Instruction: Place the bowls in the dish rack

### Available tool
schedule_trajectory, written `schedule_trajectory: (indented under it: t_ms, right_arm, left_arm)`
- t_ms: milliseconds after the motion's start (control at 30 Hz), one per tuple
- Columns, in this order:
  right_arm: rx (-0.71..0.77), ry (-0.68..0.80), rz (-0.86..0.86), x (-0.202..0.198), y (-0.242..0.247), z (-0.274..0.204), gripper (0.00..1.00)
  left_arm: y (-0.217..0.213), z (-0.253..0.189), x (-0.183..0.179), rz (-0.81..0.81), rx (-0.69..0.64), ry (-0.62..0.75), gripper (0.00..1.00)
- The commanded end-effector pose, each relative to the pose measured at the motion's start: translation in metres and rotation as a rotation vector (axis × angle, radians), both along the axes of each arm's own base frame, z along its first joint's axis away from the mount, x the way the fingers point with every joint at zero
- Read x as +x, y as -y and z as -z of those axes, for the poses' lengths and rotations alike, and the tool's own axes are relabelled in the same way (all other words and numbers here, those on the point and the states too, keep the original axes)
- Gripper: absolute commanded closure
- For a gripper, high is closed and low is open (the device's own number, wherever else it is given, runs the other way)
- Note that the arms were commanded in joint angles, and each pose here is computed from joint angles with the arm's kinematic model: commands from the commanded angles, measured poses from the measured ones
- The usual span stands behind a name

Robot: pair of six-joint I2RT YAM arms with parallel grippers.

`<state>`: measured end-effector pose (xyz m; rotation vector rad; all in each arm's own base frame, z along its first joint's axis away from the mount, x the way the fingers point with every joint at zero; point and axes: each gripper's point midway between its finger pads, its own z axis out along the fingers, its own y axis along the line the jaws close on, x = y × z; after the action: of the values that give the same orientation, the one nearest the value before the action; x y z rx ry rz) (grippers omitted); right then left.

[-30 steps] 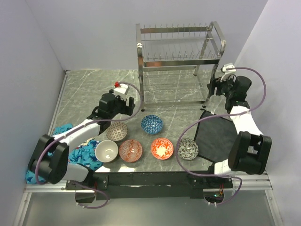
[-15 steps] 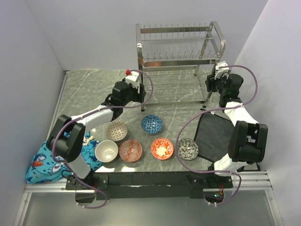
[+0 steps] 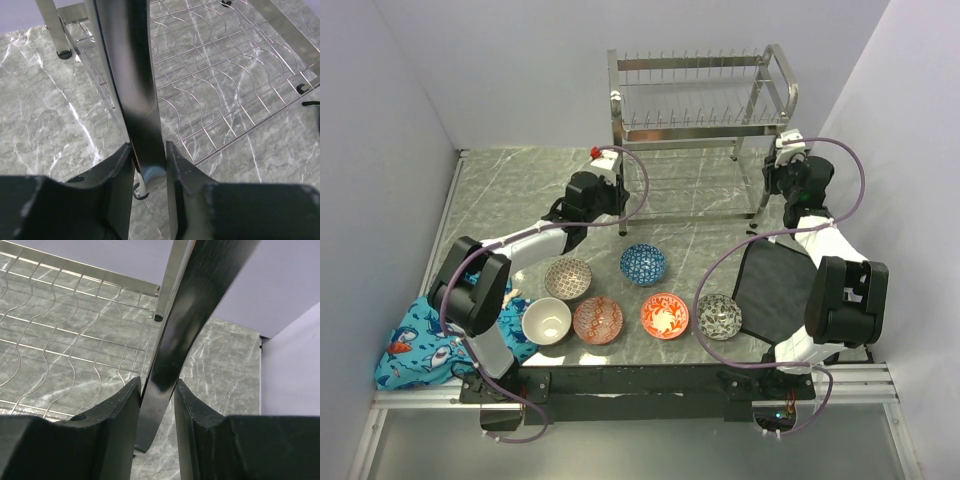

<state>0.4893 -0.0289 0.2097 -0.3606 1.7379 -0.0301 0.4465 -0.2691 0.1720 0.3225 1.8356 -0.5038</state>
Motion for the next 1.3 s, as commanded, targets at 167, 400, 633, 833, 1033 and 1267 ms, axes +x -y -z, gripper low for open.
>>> schedule_trajectory:
  t_ms: [167, 400, 633, 833, 1033, 1267]
  right_arm:
    - [-0.04, 0.095, -0.161, 0.001, -0.06, -0.032, 0.67]
    - [-0.007, 0.086, -0.235, -0.016, -0.107, -0.029, 0.68]
    - [0.017, 0.066, -0.31, -0.034, -0.149, -0.024, 0.67]
    - [0.019, 0.058, -0.331, -0.043, -0.163, -0.022, 0.67]
    - [0.011, 0.051, -0.295, -0.044, -0.157, -0.024, 0.64]
    - [0.042, -0.027, -0.243, -0.091, -0.142, -0.035, 0.2]
  left_arm:
    - [-0.014, -0.039, 0.004, -0.071, -0.015, 0.112, 0.89]
    - [-0.04, -0.044, -0.014, -0.127, 0.026, 0.139, 0.89]
    - [-0.07, -0.041, -0.018, -0.208, 0.074, 0.159, 0.87]
    - [-0.103, -0.043, -0.008, -0.286, 0.121, 0.201, 0.84]
    - [-0.099, -0.041, -0.018, -0.226, 0.12, 0.196, 0.82]
    - [-0.076, -0.048, -0.051, -0.109, 0.083, 0.176, 0.51]
